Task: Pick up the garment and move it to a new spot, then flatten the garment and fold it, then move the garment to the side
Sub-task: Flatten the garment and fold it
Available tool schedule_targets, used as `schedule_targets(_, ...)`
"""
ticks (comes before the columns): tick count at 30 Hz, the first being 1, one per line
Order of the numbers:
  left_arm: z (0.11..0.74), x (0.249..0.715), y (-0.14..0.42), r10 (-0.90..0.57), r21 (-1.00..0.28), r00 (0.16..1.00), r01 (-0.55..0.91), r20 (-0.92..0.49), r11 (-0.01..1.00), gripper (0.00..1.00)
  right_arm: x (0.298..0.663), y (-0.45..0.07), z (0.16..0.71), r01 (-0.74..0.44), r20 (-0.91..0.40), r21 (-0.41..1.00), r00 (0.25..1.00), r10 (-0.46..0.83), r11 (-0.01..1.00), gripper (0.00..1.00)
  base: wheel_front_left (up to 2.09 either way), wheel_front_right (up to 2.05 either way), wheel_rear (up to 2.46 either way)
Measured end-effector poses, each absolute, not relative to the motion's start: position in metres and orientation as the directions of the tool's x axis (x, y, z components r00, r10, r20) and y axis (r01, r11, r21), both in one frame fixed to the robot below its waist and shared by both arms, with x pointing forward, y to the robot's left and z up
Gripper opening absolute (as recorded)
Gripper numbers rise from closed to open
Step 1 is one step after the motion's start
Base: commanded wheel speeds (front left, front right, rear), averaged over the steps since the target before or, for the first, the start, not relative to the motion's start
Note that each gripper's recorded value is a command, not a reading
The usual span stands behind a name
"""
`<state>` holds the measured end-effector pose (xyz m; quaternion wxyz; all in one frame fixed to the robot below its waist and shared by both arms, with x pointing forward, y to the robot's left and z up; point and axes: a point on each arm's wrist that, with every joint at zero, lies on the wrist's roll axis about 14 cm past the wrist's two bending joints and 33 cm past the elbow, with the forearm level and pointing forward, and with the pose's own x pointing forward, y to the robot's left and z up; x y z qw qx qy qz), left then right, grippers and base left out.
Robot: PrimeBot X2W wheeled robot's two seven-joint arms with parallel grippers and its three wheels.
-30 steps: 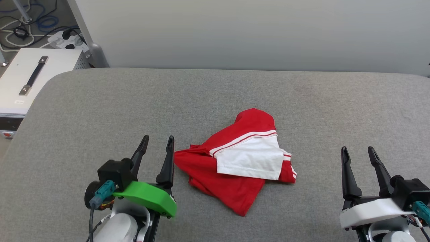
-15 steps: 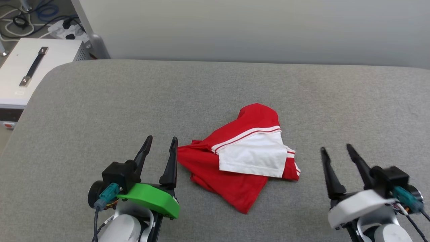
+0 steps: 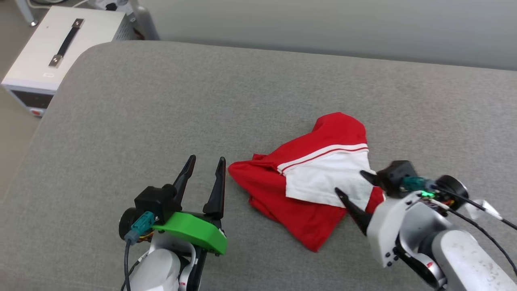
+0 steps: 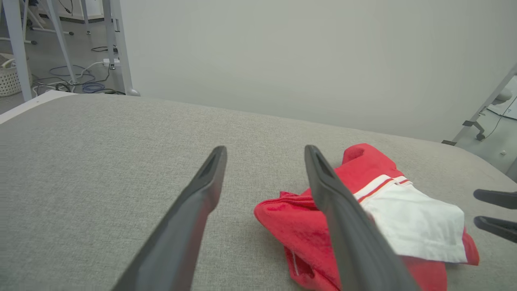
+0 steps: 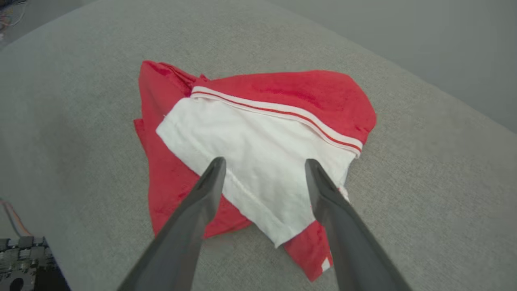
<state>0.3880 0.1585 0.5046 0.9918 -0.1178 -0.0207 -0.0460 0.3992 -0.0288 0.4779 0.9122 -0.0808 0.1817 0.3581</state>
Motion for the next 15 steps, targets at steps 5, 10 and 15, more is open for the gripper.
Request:
schedule_targets(5, 0.496, 0.387, 0.173, -0.041, -0.236, 0.999, 0.047, 0.027, 0.971, 1.0, 0.396, 0.001, 0.46, -0.778, -0.462, -0.04, 0.571, 0.678, 0.627, 1.0, 0.0, 0.0, 0.0)
schedule_targets(10, 0.489, 0.383, 0.183, -0.007, -0.238, 1.0, 0.008, 0.007, 0.971, 1.0, 0.401, 0.013, 0.44, -0.82, -0.524, -0.064, 0.513, 0.68, 0.569, 1.0, 0.0, 0.0, 0.0)
schedule_targets(15, 0.483, 0.38, 0.193, 0.024, -0.236, 1.0, -0.027, -0.012, 0.971, 1.0, 0.406, 0.018, 0.419, -0.837, -0.575, -0.07, 0.478, 0.664, 0.543, 1.0, 0.0, 0.0, 0.0)
